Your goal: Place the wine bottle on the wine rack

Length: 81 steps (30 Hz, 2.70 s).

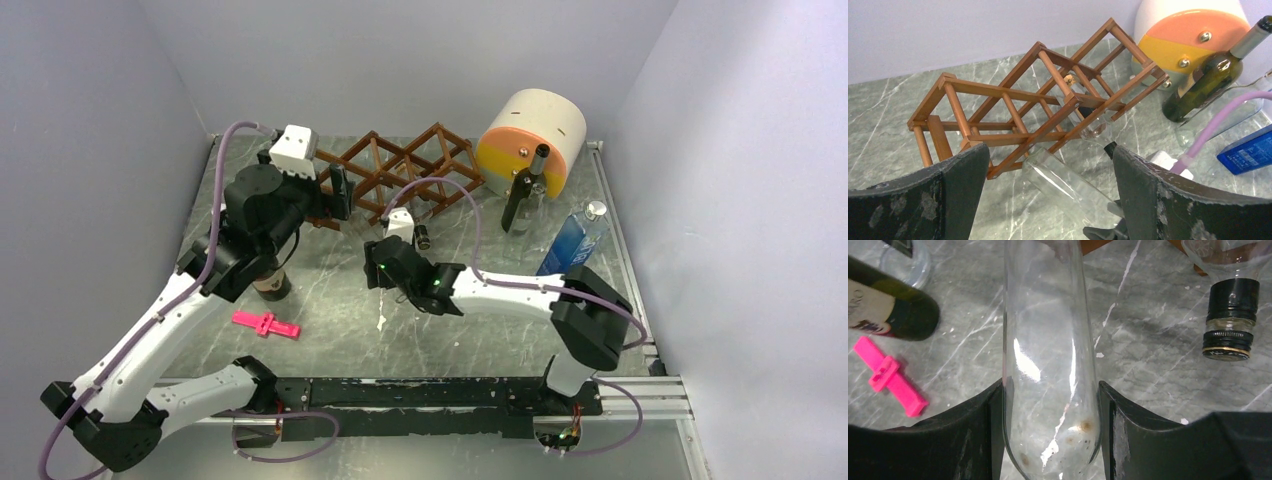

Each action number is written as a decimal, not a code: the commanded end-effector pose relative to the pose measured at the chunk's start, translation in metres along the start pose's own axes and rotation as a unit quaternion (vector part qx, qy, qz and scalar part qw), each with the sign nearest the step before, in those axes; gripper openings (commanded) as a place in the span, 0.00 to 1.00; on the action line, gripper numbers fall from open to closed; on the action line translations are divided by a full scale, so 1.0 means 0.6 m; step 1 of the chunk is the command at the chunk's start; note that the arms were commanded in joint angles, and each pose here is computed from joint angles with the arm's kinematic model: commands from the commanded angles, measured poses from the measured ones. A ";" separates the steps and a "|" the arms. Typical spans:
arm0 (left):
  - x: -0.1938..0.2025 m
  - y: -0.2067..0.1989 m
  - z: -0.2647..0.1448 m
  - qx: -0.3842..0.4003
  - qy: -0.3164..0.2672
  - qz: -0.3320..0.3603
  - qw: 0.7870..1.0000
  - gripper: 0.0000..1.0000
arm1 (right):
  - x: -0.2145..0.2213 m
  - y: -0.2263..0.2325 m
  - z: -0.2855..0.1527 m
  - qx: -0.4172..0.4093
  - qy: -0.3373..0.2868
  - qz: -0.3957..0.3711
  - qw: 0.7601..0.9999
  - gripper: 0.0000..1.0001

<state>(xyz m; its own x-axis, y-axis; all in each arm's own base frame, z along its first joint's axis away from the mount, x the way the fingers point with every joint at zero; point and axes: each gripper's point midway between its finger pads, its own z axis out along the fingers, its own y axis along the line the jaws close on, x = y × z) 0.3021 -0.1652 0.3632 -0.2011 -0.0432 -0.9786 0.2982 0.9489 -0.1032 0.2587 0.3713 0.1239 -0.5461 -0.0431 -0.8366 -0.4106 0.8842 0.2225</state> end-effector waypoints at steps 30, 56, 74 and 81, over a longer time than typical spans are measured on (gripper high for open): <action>-0.021 -0.013 -0.026 0.054 -0.070 0.001 0.996 0.93 | -0.107 0.033 0.187 0.079 -0.172 0.153 0.970 0.00; 0.000 -0.018 -0.005 0.064 -0.049 -0.002 0.997 0.92 | -0.098 -0.001 0.272 0.076 -0.140 0.142 0.977 0.58; 0.011 -0.017 0.002 0.060 -0.035 0.002 0.998 0.98 | -0.129 0.009 0.167 0.026 -0.115 0.139 0.983 0.90; -0.005 -0.006 -0.012 0.049 -0.060 -0.001 0.997 0.98 | -0.150 0.006 0.105 0.006 -0.113 0.132 0.985 0.83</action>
<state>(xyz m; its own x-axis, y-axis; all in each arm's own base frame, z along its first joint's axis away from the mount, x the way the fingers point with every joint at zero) 0.2964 -0.1748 0.3544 -0.1414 -0.0508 -0.9886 0.4078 0.9070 -0.1049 0.3604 0.4182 0.1524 -0.4554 0.3077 -0.8354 -0.2469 0.8579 0.4506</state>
